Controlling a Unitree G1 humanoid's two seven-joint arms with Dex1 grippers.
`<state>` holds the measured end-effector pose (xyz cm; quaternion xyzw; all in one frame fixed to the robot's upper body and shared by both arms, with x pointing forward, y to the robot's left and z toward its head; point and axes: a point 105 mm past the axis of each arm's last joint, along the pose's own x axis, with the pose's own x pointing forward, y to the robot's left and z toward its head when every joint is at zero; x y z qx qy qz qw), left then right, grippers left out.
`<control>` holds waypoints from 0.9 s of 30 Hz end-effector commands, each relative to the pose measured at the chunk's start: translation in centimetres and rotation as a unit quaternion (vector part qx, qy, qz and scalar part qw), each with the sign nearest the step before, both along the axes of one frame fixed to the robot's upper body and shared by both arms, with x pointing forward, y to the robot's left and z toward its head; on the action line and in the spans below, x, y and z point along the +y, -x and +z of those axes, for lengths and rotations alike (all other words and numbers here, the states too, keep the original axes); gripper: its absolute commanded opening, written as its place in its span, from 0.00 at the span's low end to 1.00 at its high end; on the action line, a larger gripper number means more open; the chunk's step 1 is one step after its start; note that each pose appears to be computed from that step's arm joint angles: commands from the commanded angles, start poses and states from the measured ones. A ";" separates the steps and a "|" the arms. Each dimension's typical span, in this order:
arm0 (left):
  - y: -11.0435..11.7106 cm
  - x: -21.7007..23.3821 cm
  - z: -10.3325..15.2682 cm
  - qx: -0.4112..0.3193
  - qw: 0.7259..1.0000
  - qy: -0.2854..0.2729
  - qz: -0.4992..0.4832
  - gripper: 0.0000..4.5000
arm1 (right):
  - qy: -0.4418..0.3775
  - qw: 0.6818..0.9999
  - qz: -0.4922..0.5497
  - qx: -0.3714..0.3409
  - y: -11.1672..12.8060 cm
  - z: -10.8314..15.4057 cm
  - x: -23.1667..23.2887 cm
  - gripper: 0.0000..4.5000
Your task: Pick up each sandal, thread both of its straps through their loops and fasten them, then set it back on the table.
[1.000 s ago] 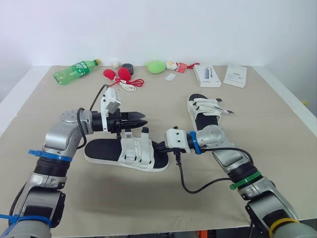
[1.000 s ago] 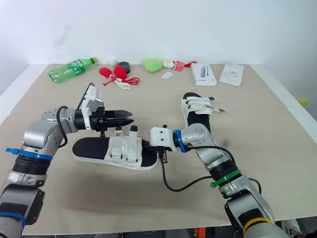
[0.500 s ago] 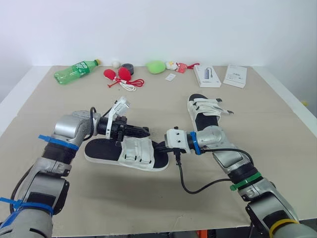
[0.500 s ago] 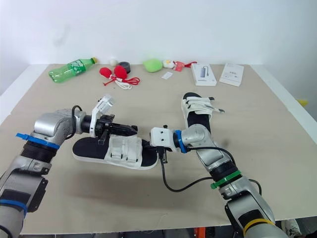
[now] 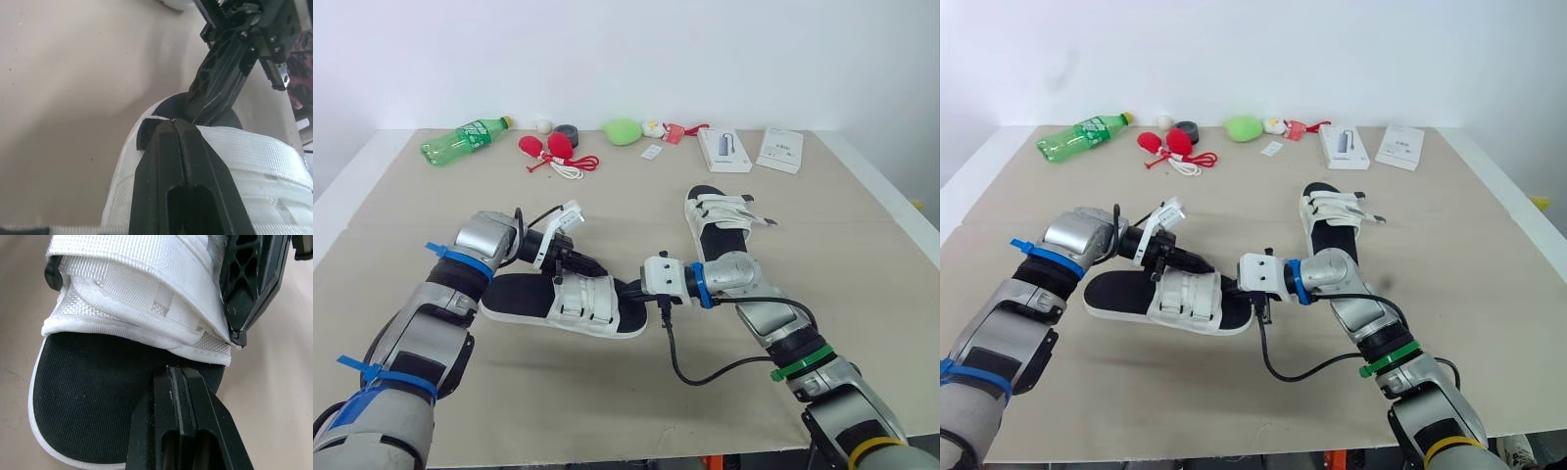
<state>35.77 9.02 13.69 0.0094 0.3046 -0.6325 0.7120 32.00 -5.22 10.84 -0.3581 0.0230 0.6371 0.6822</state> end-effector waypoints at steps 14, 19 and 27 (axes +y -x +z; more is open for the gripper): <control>-6.8 5.5 10.9 -0.469 0.860 0.018 0.201 0.01 | 0.068 0.994 -0.076 0.047 -1.3 -3.7 -3.5 0.00; -2.6 5.9 10.2 -0.537 0.833 0.029 0.129 0.01 | 0.008 0.996 -0.075 0.049 -1.7 -1.8 -3.1 0.00; 4.7 7.7 4.0 -0.477 0.879 -0.011 0.017 0.56 | -0.224 0.962 -0.018 0.157 0.0 6.7 -5.2 0.44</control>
